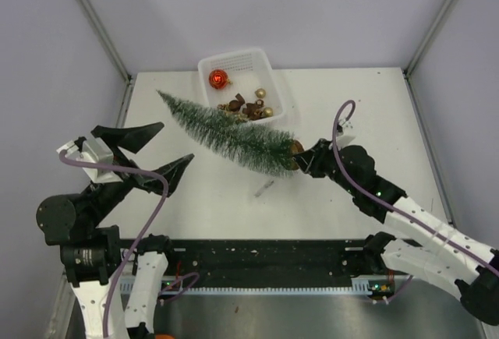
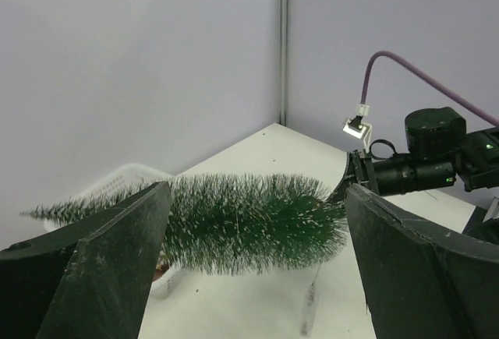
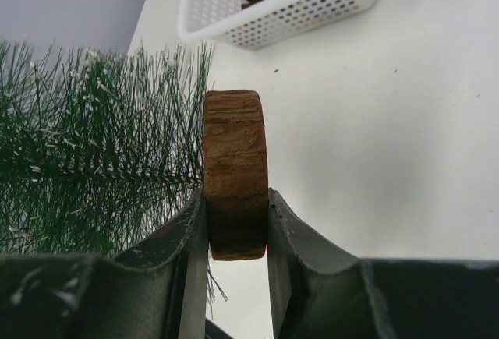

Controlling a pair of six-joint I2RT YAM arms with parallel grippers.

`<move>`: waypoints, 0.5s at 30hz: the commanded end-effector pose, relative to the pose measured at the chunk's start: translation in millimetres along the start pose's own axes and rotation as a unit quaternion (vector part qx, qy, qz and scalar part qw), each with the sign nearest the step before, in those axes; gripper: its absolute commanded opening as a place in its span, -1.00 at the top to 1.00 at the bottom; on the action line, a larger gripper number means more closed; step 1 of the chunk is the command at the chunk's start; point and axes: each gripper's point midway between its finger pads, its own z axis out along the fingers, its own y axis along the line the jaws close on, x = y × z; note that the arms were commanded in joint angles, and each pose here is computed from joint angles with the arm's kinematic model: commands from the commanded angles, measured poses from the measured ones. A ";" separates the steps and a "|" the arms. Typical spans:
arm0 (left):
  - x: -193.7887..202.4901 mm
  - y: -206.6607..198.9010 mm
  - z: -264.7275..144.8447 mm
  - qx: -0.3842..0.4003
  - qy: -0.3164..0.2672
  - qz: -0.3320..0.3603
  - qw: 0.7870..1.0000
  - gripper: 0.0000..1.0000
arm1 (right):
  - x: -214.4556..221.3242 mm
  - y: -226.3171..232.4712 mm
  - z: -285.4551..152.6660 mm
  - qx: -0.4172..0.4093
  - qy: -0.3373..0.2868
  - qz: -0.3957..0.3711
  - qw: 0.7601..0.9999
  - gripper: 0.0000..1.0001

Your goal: Decorate the small christmas tree

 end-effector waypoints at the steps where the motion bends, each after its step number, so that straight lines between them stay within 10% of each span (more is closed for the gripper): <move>1: -22.6 -13.0 -6.5 0.002 -0.021 0.035 0.999 -0.97 | -21.7 48.9 8.2 -0.099 0.006 0.059 0.993 1.00; 15: 26.0 -56.4 -29.6 0.092 0.043 -0.021 0.995 -0.97 | -39.0 50.8 31.5 -0.205 0.080 0.174 0.960 1.00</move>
